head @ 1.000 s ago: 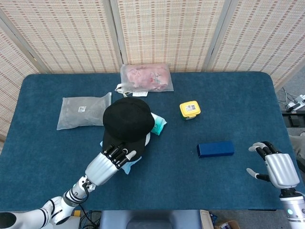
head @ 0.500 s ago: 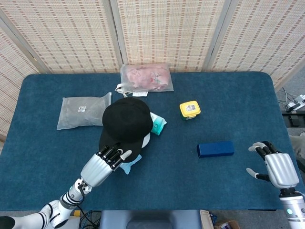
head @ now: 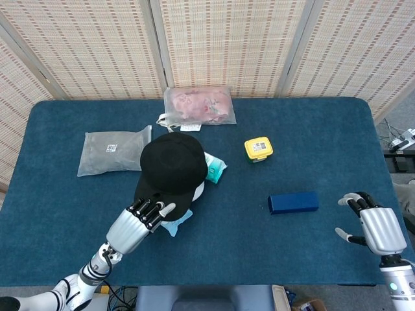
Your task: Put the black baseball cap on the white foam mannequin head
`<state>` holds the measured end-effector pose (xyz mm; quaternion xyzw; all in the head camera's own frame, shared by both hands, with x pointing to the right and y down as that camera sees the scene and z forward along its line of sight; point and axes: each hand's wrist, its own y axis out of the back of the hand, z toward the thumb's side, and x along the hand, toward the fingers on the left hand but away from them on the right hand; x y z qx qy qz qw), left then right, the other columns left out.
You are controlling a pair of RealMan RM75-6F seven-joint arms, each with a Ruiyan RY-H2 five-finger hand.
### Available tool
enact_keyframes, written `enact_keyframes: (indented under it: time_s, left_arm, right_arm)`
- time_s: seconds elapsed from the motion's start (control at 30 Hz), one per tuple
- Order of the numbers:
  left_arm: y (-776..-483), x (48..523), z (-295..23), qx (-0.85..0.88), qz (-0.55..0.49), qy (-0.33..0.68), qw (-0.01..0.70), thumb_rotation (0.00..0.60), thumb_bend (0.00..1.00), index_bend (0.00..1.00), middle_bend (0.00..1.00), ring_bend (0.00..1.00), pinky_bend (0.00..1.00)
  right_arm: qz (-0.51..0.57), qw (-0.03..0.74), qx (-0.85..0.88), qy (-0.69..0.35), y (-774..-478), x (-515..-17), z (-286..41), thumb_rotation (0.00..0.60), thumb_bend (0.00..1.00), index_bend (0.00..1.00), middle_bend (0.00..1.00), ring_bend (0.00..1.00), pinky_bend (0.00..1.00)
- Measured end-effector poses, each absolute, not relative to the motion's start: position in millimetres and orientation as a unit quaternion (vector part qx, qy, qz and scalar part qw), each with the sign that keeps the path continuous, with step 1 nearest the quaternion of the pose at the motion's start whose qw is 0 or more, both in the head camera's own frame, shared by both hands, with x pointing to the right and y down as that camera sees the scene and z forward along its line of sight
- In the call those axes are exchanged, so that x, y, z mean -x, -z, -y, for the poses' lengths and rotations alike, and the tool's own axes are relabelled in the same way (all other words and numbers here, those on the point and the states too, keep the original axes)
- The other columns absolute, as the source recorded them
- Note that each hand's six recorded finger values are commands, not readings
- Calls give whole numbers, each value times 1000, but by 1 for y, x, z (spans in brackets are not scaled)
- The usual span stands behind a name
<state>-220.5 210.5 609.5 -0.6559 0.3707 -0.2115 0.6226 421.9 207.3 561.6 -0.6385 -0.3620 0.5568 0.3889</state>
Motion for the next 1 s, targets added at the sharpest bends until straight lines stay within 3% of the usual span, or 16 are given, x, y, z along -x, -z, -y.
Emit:
enact_keyframes:
  time_s: [0.13, 0.43, 1.0]
  left_arm:
    - [-610, 222, -211, 657, -372, 214, 620, 600, 257, 204, 343, 234, 512]
    - [-612, 225, -214, 660, -368, 219, 616, 600, 180, 162, 244, 194, 466]
    - [-613, 271, -219, 655, -390, 268, 589, 600, 163, 70, 199, 161, 415]
  right_arm:
    - [362, 389, 639, -556, -562, -422, -207, 600, 115, 371, 320, 232, 566]
    - [362, 389, 639, -557, -562, -422, -207, 600, 115, 371, 320, 232, 566]
    - [365, 388, 638, -556, -561, -423, -207, 600, 115, 371, 320, 232, 566]
